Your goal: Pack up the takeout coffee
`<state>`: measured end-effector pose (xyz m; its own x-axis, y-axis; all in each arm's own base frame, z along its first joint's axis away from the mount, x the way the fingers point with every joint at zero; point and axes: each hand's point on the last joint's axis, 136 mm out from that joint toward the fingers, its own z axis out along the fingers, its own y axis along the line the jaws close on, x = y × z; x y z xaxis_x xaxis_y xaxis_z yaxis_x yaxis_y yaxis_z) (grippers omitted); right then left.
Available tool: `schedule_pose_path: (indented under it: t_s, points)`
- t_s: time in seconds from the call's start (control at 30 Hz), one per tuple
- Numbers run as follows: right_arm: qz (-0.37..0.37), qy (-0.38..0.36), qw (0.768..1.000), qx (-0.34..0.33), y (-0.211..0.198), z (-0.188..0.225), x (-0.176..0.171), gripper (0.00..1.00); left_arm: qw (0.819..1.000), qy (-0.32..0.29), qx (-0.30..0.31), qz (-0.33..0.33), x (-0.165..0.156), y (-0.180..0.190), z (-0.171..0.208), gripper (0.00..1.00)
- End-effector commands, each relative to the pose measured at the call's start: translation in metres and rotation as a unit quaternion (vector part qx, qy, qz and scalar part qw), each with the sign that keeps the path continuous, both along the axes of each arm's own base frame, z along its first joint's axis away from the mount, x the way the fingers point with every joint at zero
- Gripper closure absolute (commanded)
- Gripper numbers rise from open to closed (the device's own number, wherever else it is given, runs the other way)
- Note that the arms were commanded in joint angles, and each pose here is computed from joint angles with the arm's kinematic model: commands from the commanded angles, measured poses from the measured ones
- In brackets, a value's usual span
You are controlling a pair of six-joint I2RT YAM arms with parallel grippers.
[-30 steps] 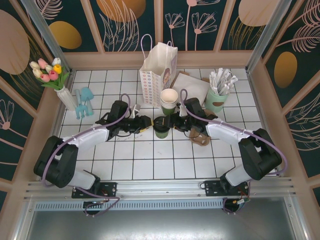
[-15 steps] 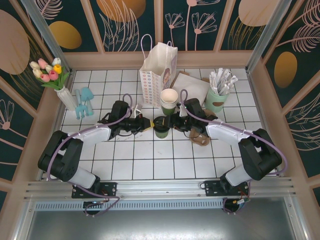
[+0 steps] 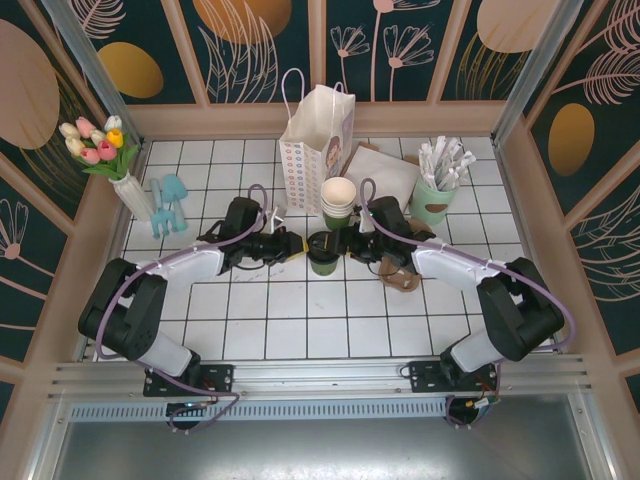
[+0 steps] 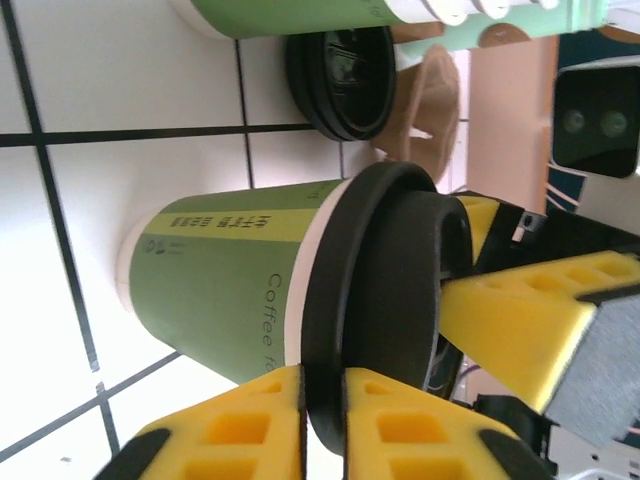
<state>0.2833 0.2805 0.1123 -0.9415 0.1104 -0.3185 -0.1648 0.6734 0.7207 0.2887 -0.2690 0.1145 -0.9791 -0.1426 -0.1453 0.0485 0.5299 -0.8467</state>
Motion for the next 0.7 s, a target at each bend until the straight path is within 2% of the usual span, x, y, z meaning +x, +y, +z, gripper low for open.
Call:
schedule_pose_path:
  t_s: [0.0, 0.27, 0.43, 0.47, 0.57, 0.67]
  points:
    - [-0.008, 0.003, 0.999, -0.046, -0.009, -0.006, -0.001, 0.34, 0.996, 0.023, 0.081, 0.030, -0.001, 0.020, -0.017, 0.79]
    - [0.003, -0.033, 0.998, -0.047, -0.005, 0.015, 0.007, 0.20, 0.995, -0.025, 0.094, 0.035, 0.012, 0.022, 0.025, 0.63]
    - [0.004, -0.064, 0.997, -0.051, -0.003, 0.027, 0.009, 0.13, 0.990, -0.046, 0.121, 0.062, 0.020, 0.033, 0.031, 0.50]
    - [0.006, -0.070, 0.996, -0.053, -0.002, 0.028, 0.009, 0.11, 0.988, -0.048, 0.129, 0.070, 0.022, 0.036, 0.029, 0.47]
    - [0.012, -0.094, 0.993, -0.063, 0.002, 0.033, 0.009, 0.02, 0.979, -0.049, 0.172, 0.100, 0.029, 0.050, 0.017, 0.26]
    - [0.027, -0.127, 0.989, -0.072, 0.007, 0.038, 0.010, 0.01, 0.964, -0.038, 0.221, 0.140, 0.036, 0.068, 0.000, 0.05]
